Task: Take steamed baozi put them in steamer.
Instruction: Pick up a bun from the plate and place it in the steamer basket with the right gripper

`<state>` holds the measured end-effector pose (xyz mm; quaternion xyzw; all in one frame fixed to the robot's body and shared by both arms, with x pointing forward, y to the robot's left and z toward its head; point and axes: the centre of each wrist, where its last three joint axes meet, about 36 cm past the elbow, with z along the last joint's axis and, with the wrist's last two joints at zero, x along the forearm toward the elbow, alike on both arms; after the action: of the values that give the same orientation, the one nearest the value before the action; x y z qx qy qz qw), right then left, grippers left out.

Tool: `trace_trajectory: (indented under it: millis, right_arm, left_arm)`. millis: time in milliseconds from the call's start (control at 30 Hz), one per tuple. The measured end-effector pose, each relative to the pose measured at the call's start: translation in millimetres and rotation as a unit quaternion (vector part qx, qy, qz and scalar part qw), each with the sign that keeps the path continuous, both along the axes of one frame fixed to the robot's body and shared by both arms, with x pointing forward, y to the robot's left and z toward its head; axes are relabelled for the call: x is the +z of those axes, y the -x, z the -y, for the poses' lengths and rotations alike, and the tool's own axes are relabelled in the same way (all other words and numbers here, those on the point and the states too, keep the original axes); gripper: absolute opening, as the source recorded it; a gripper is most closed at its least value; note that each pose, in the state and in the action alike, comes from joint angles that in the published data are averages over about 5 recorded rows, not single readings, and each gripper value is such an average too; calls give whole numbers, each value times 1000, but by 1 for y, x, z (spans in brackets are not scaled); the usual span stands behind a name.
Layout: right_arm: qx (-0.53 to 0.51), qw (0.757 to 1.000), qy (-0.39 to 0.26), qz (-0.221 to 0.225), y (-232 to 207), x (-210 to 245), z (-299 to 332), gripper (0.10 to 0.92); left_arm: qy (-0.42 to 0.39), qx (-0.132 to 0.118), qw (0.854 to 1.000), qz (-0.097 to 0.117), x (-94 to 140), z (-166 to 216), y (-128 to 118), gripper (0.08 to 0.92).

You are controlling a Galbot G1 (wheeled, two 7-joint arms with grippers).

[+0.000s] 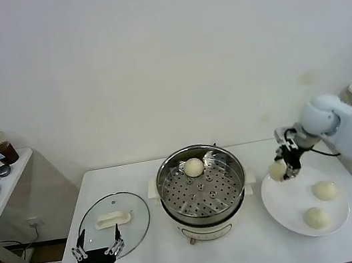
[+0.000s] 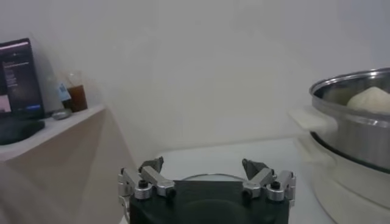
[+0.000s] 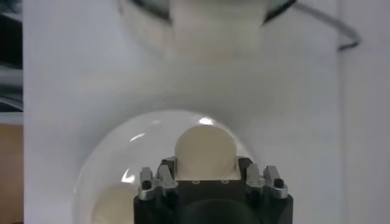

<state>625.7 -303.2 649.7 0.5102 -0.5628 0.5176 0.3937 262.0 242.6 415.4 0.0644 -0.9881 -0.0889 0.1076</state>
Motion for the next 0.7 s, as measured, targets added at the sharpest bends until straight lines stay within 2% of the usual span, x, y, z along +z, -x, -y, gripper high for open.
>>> trace_trajectory:
  millis: [300, 700]
  right_arm:
    - [46, 999, -16, -4, -7, 49, -83, 594]
    - [87, 996, -3, -22, -15, 33, -204, 594]
  left_arm:
    - [0, 4, 1000, 7, 3, -1, -4, 823]
    - [6, 4, 1000, 8, 6, 0, -1, 823]
